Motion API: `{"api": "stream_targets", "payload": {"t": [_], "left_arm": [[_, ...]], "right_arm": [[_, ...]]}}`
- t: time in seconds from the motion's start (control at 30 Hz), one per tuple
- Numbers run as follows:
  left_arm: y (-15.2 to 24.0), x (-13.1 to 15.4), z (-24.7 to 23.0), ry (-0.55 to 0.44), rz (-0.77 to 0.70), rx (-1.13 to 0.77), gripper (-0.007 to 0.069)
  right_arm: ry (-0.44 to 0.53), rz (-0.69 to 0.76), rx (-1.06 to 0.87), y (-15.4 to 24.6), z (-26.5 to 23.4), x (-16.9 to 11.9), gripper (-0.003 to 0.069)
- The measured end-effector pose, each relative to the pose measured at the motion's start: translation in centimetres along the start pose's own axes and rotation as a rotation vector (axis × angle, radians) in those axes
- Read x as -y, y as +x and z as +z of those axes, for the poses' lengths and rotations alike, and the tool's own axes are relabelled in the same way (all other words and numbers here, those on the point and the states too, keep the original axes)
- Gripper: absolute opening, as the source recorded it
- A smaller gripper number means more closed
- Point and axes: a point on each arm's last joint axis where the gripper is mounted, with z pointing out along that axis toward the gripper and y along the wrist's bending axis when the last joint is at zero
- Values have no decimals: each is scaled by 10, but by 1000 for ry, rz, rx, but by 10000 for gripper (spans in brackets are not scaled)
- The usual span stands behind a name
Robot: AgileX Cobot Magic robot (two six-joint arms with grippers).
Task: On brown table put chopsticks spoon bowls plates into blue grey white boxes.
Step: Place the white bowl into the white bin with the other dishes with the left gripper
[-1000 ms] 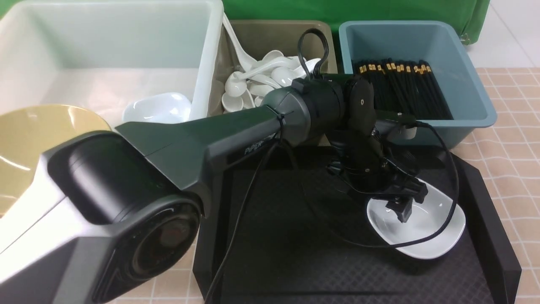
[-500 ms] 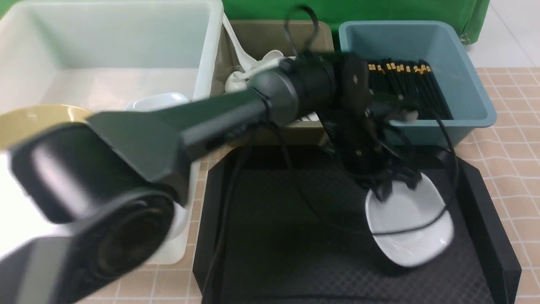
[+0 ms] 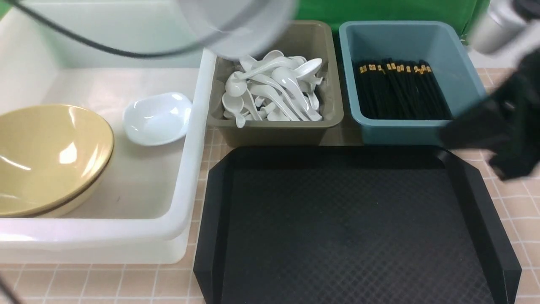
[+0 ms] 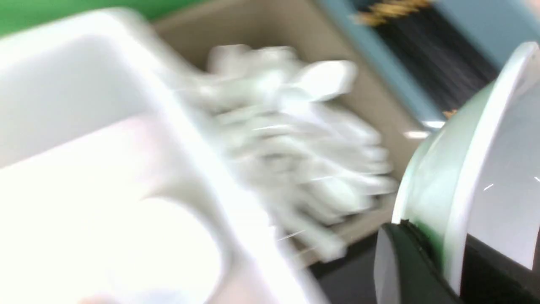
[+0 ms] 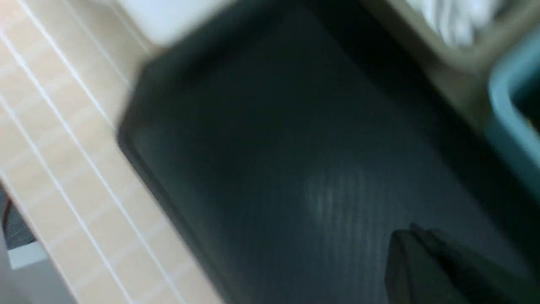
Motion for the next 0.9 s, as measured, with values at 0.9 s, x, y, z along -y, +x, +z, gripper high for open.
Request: {"api": "stream_targets", "payload": {"t": [0.9], "left_arm": [[102, -148, 193, 8, -223, -199, 8]], "right_arm": [[-8, -367, -79, -112, 69, -40, 49]]}}
